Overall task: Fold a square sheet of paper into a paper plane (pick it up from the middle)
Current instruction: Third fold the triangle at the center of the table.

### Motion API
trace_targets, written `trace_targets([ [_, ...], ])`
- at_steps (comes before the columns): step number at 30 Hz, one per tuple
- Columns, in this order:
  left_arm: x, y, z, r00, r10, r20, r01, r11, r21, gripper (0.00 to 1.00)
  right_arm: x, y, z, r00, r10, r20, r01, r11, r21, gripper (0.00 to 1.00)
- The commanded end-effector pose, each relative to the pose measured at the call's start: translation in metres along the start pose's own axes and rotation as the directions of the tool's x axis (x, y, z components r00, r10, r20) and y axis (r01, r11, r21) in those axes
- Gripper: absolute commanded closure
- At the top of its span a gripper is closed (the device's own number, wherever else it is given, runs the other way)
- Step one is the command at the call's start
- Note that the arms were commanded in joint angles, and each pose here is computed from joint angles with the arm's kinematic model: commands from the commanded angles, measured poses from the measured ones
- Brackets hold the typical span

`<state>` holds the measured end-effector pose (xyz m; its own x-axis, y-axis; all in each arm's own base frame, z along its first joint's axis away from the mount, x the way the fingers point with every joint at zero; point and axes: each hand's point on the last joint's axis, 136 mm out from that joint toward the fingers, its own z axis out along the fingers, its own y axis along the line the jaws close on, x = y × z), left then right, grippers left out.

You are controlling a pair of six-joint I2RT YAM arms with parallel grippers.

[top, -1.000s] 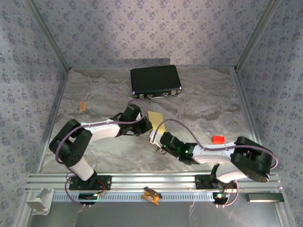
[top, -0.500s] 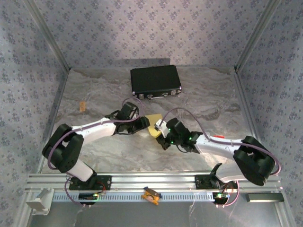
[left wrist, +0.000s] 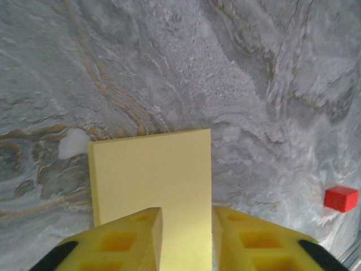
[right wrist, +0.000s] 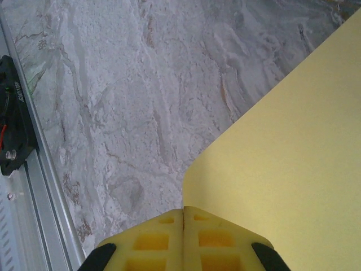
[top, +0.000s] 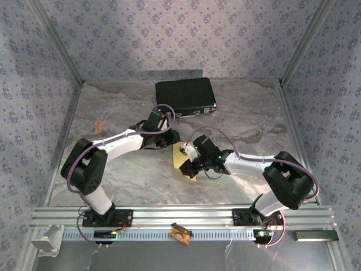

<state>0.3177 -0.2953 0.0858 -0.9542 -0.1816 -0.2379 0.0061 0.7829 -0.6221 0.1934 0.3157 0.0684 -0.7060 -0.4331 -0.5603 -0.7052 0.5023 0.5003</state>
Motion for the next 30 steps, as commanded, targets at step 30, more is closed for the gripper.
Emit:
trace_targets([
  [30,0.023,0.029,0.070,0.978,-0.012,-0.207,0.005,0.999,-0.034,0.84,0.003,-0.062,-0.008,0.994,0.112,0.013,-0.112,0.978,0.176,1.00],
])
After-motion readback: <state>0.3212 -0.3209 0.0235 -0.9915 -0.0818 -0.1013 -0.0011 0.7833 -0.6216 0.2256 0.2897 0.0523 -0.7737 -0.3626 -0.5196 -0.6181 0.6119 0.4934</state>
